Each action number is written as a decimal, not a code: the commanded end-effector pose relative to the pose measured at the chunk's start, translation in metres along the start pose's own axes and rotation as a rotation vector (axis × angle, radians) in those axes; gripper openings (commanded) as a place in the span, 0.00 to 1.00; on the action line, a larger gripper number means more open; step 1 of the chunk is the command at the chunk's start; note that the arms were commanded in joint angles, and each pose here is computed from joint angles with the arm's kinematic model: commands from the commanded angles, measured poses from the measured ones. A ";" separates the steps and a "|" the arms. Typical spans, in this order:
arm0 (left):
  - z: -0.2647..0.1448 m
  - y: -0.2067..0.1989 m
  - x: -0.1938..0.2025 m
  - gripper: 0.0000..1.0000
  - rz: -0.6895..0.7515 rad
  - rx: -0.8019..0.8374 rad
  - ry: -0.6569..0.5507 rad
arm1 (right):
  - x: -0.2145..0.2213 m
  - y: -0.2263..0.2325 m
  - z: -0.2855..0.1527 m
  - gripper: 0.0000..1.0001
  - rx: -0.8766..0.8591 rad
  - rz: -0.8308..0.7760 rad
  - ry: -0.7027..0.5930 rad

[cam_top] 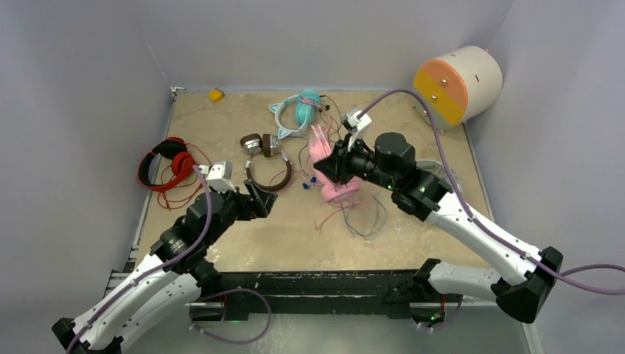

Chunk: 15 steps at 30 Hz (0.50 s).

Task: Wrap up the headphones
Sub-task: Pick up the headphones from the center of the board, then move the headphones to the center of the board.

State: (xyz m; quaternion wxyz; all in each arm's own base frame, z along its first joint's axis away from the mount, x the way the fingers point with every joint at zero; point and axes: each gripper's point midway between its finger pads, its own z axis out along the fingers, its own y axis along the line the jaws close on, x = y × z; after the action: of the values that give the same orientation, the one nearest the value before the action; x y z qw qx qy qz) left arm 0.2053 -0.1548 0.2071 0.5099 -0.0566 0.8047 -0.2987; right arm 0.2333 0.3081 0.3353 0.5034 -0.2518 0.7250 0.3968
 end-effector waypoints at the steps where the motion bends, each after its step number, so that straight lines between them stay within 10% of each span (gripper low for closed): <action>1: 0.015 -0.009 0.005 0.89 0.018 0.028 0.036 | -0.056 0.001 -0.045 0.23 0.072 -0.002 -0.243; 15: 0.097 -0.032 0.009 0.82 0.143 -0.025 0.147 | -0.028 -0.028 -0.138 0.24 0.286 0.051 -0.281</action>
State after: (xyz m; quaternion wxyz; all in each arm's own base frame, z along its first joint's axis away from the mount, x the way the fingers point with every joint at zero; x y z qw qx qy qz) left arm 0.2421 -0.2008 0.1416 0.4142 -0.0090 0.8789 -0.2362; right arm 0.1938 0.1857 0.3828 0.6174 -0.1160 0.7007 0.3381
